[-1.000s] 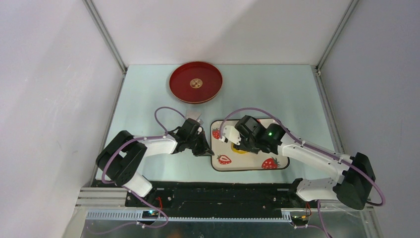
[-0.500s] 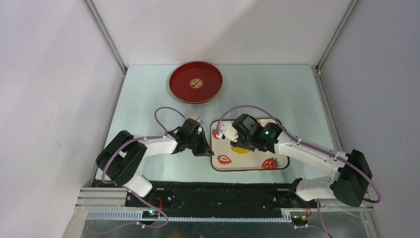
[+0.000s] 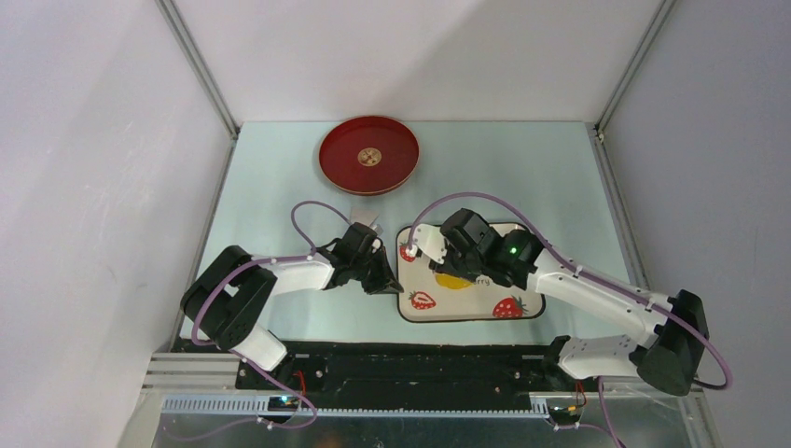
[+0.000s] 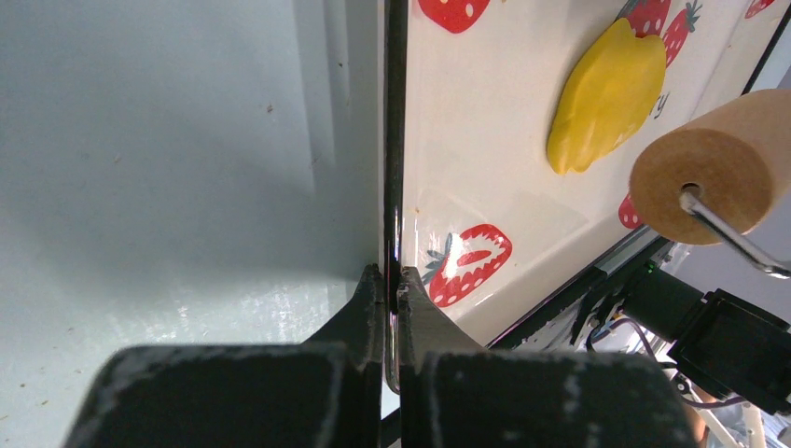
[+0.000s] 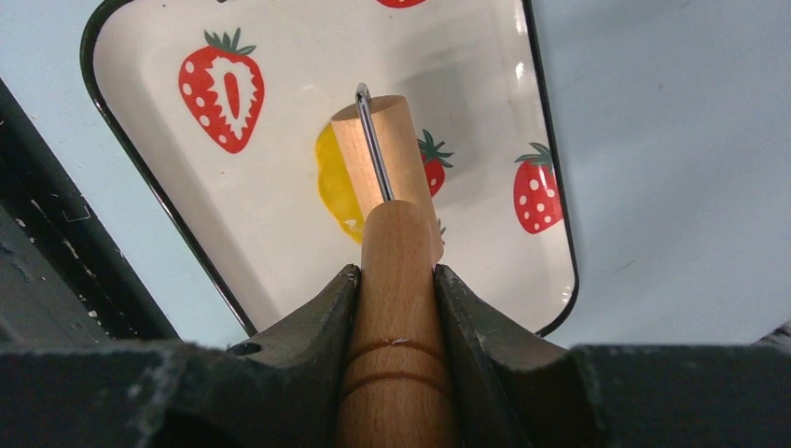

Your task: Roll out the dumpling wrappers from the dough

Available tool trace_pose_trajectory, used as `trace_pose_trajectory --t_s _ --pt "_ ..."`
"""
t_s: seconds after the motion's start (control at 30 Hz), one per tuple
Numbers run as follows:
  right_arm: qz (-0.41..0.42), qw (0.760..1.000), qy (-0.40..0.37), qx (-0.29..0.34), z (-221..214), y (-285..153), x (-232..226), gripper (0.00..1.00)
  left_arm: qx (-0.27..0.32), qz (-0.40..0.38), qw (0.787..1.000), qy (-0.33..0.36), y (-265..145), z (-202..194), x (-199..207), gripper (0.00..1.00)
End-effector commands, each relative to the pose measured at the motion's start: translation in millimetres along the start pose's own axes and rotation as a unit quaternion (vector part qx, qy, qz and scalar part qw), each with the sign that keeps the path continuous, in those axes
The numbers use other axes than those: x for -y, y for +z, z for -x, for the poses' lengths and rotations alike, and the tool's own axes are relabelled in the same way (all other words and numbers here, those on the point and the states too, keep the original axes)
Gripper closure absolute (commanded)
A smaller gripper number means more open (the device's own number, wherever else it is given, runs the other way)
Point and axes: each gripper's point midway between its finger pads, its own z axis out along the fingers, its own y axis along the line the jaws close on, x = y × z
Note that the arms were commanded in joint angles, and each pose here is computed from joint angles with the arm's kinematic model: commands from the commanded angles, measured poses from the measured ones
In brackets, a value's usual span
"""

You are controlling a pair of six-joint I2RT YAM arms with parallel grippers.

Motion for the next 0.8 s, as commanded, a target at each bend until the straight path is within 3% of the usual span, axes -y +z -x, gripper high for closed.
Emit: trace_pose_trajectory --t_s 0.0,0.4,0.77 --pt "0.008 1.000 0.002 0.026 21.1 4.4 0.5 1.00 -0.030 0.072 0.997 -0.007 5.9 -21.1 -38.1 1.00" --pt "0.062 0.998 0.021 -0.003 -6.9 44.2 -29.1 1.00 -0.029 0.071 0.997 -0.007 4.9 -21.3 -38.3 1.00" --pt "0.112 0.992 0.052 -0.025 -55.5 44.3 -62.6 1.00 -0.028 0.071 0.997 -0.007 5.0 -20.9 -37.6 1.00"
